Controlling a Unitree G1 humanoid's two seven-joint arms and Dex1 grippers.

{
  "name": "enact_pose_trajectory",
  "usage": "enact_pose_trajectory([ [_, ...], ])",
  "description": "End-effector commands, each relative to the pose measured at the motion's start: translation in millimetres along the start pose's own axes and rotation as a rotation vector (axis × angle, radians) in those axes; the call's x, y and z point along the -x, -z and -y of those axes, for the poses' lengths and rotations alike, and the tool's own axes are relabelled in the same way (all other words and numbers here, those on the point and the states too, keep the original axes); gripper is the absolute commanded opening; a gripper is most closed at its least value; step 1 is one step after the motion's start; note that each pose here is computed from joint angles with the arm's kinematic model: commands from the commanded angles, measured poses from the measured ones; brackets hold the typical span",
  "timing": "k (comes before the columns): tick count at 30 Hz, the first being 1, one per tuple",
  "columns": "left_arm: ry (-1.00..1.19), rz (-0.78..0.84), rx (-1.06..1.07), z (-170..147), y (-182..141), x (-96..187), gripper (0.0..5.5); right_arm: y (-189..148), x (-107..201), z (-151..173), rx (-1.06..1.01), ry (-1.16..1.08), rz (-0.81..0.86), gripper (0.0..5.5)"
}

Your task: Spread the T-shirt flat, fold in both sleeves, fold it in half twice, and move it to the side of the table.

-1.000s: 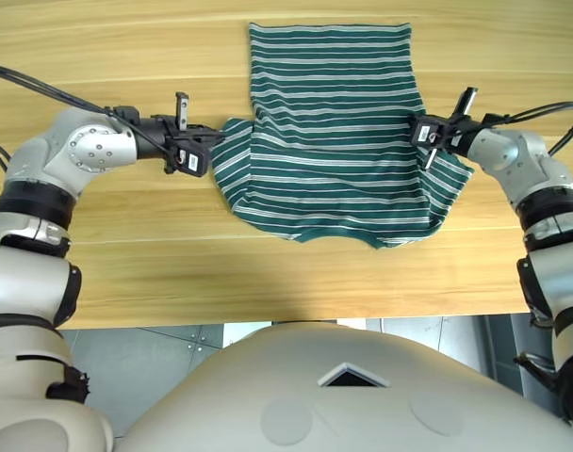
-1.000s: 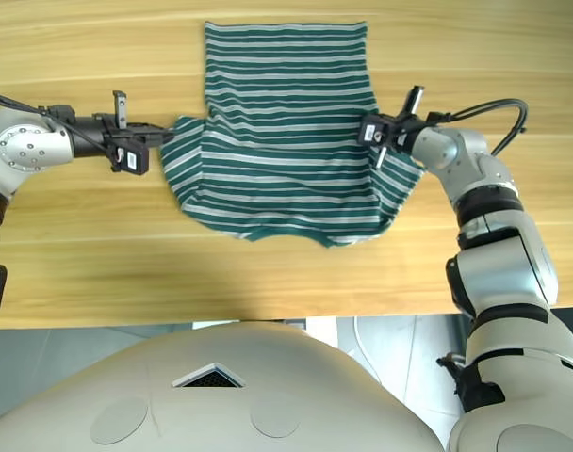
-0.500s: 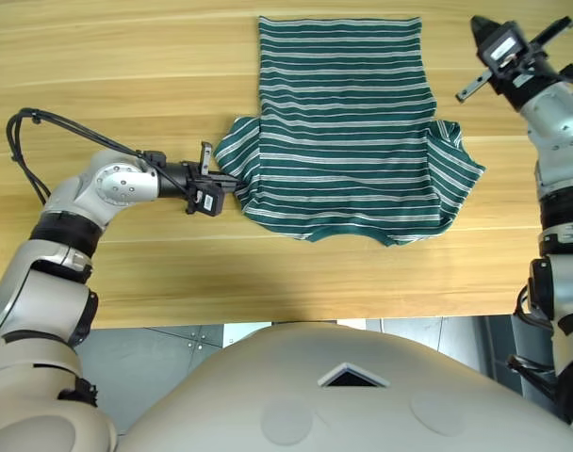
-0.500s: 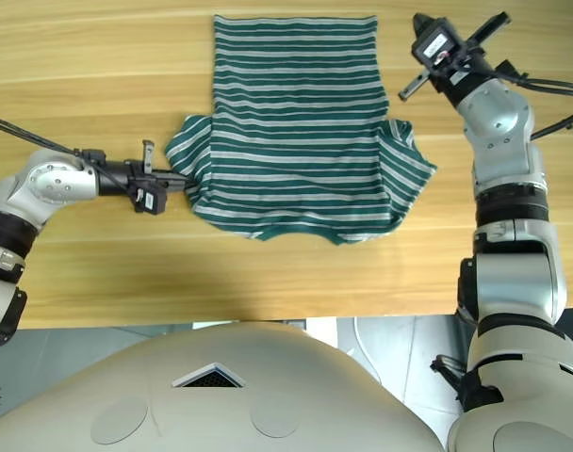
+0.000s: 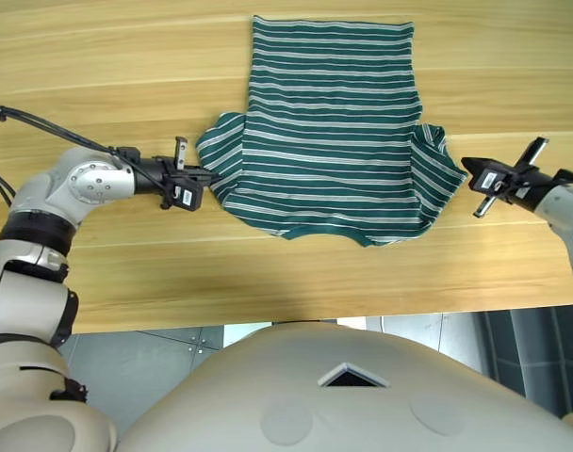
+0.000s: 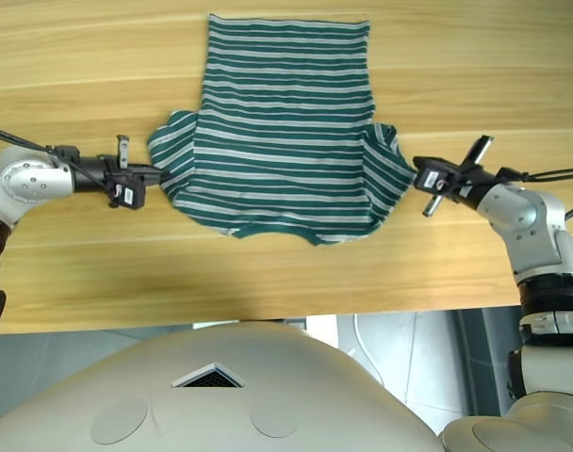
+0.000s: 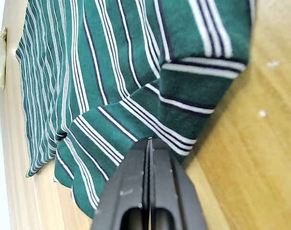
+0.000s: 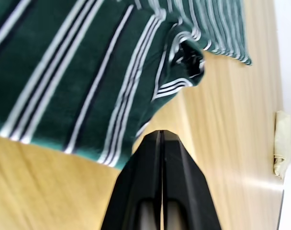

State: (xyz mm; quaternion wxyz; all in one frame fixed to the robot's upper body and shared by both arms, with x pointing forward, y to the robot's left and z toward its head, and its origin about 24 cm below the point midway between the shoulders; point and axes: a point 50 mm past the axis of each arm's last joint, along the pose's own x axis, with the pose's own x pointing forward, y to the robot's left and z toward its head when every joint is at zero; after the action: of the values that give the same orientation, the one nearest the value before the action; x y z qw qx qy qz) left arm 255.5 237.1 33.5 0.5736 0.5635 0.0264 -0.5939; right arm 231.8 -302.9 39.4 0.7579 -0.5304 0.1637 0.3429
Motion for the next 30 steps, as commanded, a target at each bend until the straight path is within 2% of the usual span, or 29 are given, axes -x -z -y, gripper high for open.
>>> enact_pose_trajectory([
  [1, 0.124, -0.003, 0.056, 33, -1, -2, 0.03, 2, -6, -9, -0.011, -0.030, -0.019, 0.00],
  [5, 0.076, 0.069, 0.076, 28, -12, 1, 0.03, -1, -12, -21, -0.008, -0.086, -0.014, 0.00],
  [14, 0.005, 0.010, 0.085, 16, -6, 18, 0.03, 8, -5, -24, -0.018, -0.107, -0.053, 0.00],
  [19, -0.067, -0.049, 0.082, 0, 2, 39, 0.03, 15, -1, -26, -0.040, -0.110, -0.090, 0.00],
  [24, -0.095, 0.061, 0.115, -5, -12, 44, 0.03, 14, 2, -26, -0.051, -0.107, -0.073, 0.00],
  [26, -0.106, 0.056, 0.143, -7, -11, 48, 0.03, 10, 4, -25, -0.061, -0.097, -0.040, 0.00],
  [30, -0.112, -0.035, 0.179, -11, 2, 61, 0.64, 6, 10, -14, -0.085, -0.013, 0.002, 0.00],
])
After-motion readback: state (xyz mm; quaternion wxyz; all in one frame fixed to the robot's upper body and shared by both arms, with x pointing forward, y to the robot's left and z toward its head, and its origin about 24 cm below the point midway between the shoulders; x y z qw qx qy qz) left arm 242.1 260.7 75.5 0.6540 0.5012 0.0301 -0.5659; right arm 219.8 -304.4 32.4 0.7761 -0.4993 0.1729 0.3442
